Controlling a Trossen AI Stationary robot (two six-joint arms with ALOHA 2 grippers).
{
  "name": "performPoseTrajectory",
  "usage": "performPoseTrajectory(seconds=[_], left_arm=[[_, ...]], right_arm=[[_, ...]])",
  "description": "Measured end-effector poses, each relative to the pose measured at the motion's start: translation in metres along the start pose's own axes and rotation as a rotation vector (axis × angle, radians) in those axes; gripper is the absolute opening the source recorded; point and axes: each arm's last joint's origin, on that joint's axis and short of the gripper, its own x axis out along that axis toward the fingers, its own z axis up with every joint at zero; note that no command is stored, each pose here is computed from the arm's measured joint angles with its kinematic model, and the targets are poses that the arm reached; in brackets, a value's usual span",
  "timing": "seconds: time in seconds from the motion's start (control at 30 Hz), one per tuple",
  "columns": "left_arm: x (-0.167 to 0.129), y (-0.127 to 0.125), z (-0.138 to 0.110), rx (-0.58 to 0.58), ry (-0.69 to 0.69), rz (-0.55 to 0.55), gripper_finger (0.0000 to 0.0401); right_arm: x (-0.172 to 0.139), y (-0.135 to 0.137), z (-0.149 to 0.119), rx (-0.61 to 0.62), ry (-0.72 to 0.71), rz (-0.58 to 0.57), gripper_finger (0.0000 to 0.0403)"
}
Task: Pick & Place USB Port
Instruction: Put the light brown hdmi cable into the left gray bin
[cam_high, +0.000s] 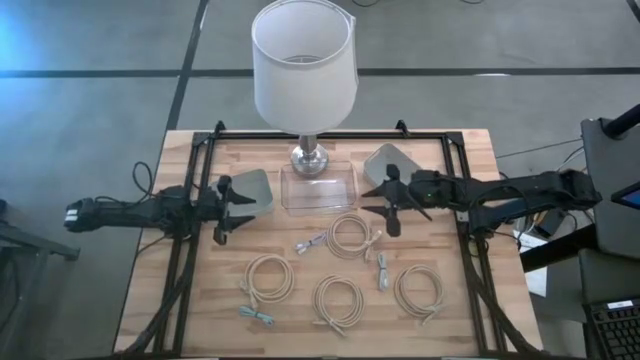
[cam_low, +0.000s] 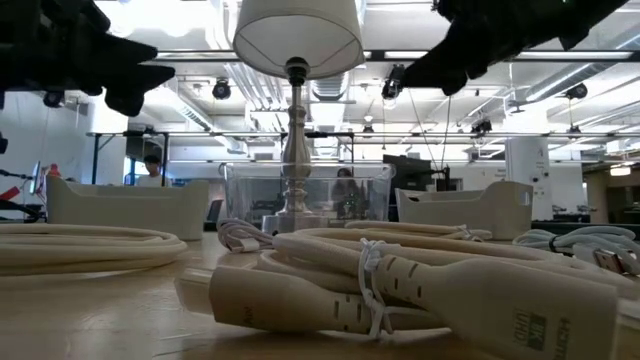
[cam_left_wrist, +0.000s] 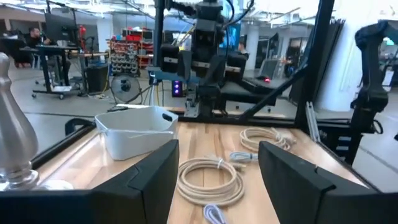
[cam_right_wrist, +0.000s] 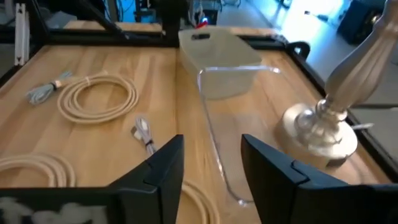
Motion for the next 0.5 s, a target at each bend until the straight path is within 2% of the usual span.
performPoseTrajectory(seconds=[0.13, 0.33, 0.5], left_arm=[[0.002, 0.000, -0.002, -0.001, 0.017, 0.000, 0.0225], [0.008, -0.003, -0.004, -0.041, 0.026, -0.053, 0.0225], [0.015, -0.008, -0.001, -0.071, 0.074, -0.116, 0.0225]], right_arm=[[0.000, 0.007, -0.012, 0.039, 0.031, 0.029, 0.0167], [0.001, 0.026, -0.033, 0.193, 0.094, 0.099, 0.0163], [0.005, 0.048, -0.046, 0.205, 0.063, 0.190, 0.0149]])
